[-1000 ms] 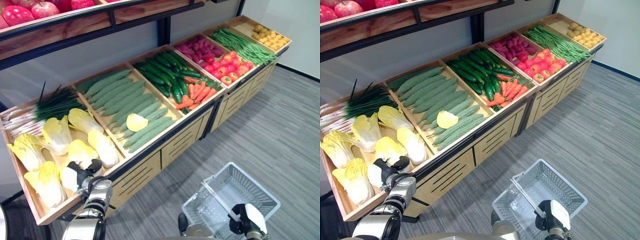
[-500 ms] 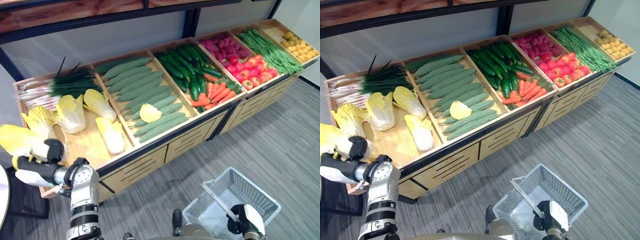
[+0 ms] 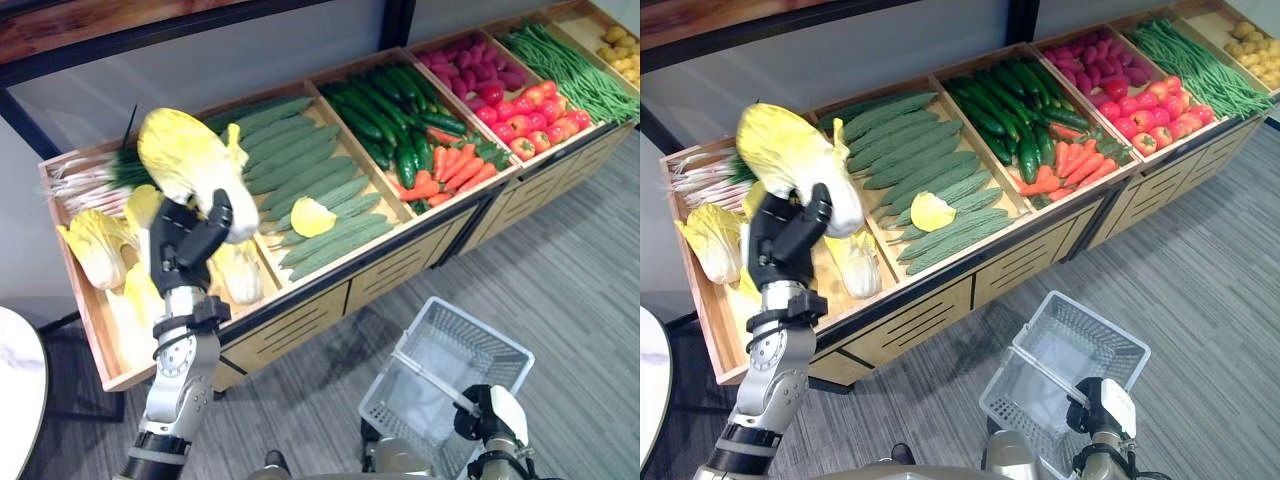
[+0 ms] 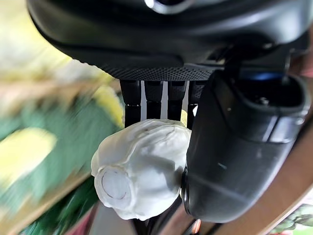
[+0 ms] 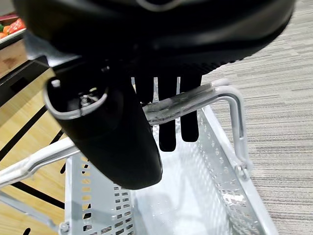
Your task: Get the vegetables into the basket
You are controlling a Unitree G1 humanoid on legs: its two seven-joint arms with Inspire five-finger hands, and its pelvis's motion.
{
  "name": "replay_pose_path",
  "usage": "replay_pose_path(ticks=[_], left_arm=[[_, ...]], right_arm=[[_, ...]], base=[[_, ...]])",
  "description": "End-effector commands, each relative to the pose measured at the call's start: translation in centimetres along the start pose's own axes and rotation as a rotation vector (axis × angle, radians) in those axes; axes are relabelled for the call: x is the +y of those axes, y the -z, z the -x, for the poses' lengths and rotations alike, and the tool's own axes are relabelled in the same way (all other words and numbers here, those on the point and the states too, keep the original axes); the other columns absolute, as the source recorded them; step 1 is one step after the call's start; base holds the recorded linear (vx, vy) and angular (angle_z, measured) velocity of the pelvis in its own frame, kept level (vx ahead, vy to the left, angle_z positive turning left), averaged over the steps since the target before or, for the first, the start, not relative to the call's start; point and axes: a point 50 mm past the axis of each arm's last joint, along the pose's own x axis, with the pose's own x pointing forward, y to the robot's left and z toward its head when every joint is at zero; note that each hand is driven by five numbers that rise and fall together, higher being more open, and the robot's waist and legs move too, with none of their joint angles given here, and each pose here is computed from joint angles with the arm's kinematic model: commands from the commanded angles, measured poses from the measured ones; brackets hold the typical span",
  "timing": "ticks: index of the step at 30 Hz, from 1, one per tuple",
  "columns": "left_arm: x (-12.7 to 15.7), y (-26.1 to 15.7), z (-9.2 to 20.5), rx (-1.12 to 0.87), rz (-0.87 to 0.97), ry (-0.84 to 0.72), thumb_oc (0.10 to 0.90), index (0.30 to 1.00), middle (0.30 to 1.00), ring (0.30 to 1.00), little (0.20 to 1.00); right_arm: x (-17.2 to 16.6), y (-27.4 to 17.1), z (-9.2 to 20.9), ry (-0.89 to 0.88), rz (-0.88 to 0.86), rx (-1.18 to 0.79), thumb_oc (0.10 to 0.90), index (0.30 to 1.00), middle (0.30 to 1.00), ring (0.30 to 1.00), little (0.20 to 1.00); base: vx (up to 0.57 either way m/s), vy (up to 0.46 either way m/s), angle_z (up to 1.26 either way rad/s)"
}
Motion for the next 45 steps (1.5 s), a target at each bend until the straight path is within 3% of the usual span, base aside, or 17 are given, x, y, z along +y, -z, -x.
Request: replay_pose_path(ticks=[1,5,15,24,34,45], left_arm=[[-2.6,-2.8,-0.1,-0.079,0.153,0.366,0.400,0.300,0.300,0.300,0.300],[-3.2,-1.2,1.1,-0.001,0.227,0.499,0.400,0.300,0.300,0.300,0.300],[-4.6,-2.1,1.3,-0.010,0.175,0.635,0.400,0.300,0.300,0.300,0.300],[-5.1,-2.0,0.9,0.002,0.151,0.643,0.400,0.300,0.300,0.300,0.300],[-5.6,-2.4,0.2,-0.002,0.122,0.670,0.400,0.300,0.300,0.300,0.300],[-5.3,-2.7,0.5,-0.011,0.084,0.659,0.400,0.300,0.300,0.300,0.300]], right_arm=[[-1.5,-0.6,-0.9,0.082,-0.015,-0.032,0.400,0.300,0.300,0.300,0.300],[-1.3,0.0,-0.6,0.067,-0.021,-0.002,0.400,0.300,0.300,0.300,0.300],[-1.6,-0.5,-0.8,0.091,-0.054,-0.017,0.400,0.300,0.300,0.300,0.300],[-1.5,0.1,-0.4,0.122,-0.079,0.027,0.400,0.300,0.300,0.300,0.300],[-1.6,-2.3,-1.0,0.167,-0.115,-0.049,0.400,0.300,0.300,0.300,0.300],[-1.1,-2.1,-0.9,0.127,-0.076,-0.042,0.400,0.300,0.300,0.300,0.300]], base=[[0.00,0.004,-0.10],[0.01,0.002,-0.06],[-0.03,0.031,-0.02],[-0.04,0.146,-0.19],[-0.16,0.124,-0.53],[-0.02,-0.083,-0.65]])
